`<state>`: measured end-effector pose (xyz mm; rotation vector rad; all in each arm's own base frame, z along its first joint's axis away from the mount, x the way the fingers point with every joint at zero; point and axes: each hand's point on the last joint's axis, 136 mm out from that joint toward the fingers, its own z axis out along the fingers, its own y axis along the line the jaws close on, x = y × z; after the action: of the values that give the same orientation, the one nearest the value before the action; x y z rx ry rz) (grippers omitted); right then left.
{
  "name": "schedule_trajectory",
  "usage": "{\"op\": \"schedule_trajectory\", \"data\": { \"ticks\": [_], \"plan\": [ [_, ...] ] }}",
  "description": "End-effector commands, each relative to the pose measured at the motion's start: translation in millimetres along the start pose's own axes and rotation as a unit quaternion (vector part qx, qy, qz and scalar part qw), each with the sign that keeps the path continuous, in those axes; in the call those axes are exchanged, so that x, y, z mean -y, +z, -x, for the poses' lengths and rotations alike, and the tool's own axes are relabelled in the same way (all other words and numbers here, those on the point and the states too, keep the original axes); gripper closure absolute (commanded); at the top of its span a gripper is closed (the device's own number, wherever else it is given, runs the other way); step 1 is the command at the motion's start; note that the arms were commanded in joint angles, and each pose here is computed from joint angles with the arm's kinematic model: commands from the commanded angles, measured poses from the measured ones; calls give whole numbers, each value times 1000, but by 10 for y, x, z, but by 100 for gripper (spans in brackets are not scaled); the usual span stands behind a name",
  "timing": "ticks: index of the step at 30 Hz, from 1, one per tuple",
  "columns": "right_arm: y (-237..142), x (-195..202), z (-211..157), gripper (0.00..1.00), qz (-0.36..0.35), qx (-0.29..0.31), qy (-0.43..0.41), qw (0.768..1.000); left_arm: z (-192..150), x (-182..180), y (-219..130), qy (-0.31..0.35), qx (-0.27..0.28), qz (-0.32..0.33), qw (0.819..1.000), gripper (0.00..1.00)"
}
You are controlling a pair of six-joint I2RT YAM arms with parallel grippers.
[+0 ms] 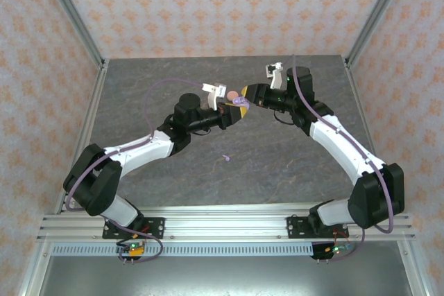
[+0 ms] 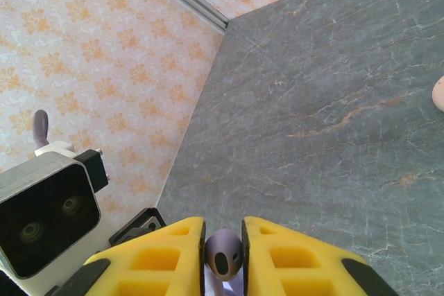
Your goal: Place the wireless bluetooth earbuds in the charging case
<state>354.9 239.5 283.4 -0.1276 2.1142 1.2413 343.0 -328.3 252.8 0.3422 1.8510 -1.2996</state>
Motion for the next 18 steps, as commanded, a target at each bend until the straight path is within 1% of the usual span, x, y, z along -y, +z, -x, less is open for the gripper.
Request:
{"op": "schedule_trajectory", "data": {
  "ticks": [1, 18],
  "plan": [
    [-55, -110, 41, 79, 11, 17, -23, 1000, 190, 125, 57, 8, 23, -15, 1000, 83],
    [-106, -57, -56, 79, -5, 4, -31, 999, 240, 22, 89, 0, 34, 12, 999, 83]
  ]
}}
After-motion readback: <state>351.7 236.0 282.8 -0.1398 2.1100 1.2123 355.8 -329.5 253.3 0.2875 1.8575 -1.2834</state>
